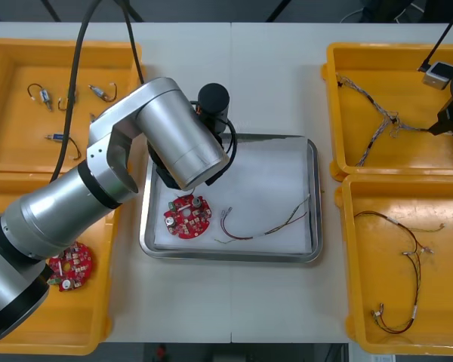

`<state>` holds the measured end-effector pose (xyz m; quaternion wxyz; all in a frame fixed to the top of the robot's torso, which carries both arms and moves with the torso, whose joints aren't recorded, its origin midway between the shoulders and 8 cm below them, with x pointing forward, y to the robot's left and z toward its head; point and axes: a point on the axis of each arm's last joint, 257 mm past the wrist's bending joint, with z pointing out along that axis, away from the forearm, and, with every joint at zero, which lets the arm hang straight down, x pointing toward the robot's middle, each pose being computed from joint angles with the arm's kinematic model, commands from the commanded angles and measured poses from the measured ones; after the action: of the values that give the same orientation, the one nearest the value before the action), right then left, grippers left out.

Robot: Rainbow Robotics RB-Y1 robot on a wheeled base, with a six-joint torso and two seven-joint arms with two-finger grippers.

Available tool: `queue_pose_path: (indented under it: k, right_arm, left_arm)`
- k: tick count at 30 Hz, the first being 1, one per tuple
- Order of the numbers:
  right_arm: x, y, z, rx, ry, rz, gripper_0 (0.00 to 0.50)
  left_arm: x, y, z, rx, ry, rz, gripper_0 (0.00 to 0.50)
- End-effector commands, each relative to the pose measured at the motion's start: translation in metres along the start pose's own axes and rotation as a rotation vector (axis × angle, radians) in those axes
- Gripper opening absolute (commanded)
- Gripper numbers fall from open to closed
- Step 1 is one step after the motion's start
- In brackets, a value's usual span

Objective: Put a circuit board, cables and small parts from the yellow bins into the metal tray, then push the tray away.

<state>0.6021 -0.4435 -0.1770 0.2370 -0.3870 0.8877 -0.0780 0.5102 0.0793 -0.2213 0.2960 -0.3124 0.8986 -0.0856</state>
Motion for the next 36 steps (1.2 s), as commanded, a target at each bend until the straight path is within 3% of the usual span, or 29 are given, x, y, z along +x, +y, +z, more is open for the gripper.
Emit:
queue_pose_path:
  k: [1, 7, 11, 19, 26, 36]
  right_arm:
    - [-0.019, -0.041, -0.034, 0.104, -0.047, -0.007, 0.500]
    - [-0.024, -0.048, -0.022, 0.158, -0.065, -0.011, 0.500]
    - [-0.024, -0.047, -0.015, 0.164, -0.072, 0.006, 0.500]
    - [-0.017, -0.041, -0.006, 0.154, -0.052, 0.010, 0.500]
    - [-0.013, -0.025, 0.010, 0.116, -0.065, 0.033, 0.500]
    - [-0.005, -0.011, 0.028, 0.095, -0.081, 0.066, 0.500]
  left_arm:
    - [-0.004, -0.010, -0.031, 0.053, 0.017, -0.023, 0.500]
    - [-0.029, -0.018, -0.076, 0.096, 0.055, -0.044, 0.500]
    - [-0.055, -0.020, -0.098, 0.126, 0.061, -0.065, 0.500]
    - [-0.105, -0.007, -0.131, 0.141, 0.087, -0.116, 0.500]
    - [-0.149, 0.021, -0.151, 0.104, 0.109, -0.170, 0.500]
    - [-0.214, 0.063, -0.163, 0.051, 0.073, -0.137, 0.500]
